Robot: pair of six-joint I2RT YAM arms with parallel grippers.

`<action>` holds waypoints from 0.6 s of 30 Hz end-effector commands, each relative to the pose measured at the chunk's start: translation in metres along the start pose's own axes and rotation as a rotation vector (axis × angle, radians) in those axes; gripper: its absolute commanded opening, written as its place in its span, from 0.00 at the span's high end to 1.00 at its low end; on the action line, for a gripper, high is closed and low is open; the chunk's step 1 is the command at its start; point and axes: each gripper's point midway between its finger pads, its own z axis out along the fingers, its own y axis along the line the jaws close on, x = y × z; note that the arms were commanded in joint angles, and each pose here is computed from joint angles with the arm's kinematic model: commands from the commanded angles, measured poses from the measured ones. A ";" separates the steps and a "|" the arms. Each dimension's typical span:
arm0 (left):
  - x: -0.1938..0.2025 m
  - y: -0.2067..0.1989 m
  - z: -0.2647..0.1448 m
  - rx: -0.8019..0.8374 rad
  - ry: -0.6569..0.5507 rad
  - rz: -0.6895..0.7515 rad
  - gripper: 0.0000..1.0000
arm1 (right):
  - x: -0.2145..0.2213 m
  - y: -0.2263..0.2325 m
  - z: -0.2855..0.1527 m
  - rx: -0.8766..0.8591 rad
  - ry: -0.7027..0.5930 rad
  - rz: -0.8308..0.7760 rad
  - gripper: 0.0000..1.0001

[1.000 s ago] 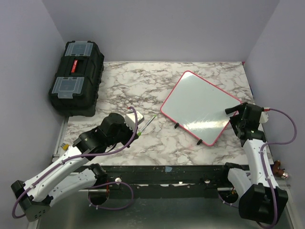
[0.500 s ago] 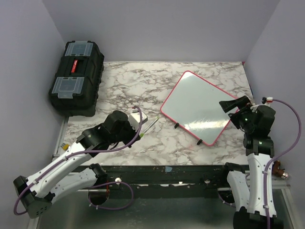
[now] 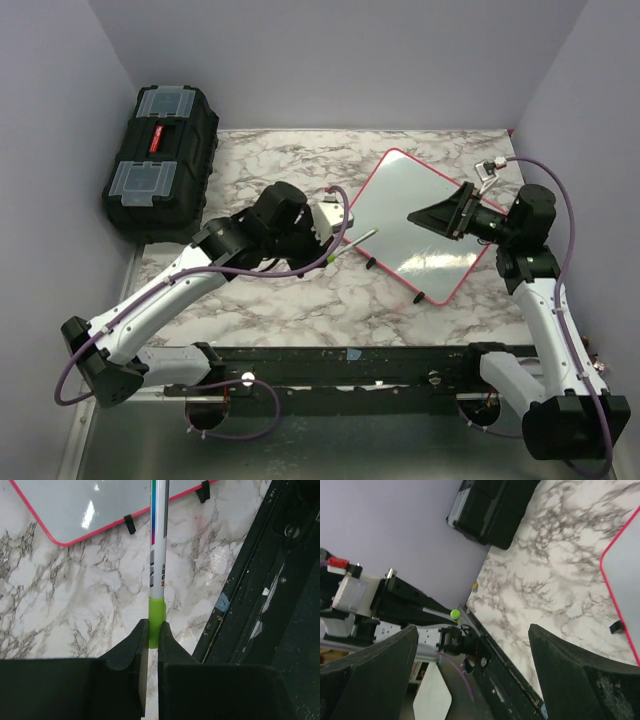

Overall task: Write a sentence on the whiteboard
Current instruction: Pass from the left arm to the right

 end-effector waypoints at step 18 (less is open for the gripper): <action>-0.013 -0.033 0.017 0.191 0.067 0.211 1.00 | 0.072 0.031 0.038 -0.190 0.396 -0.086 0.25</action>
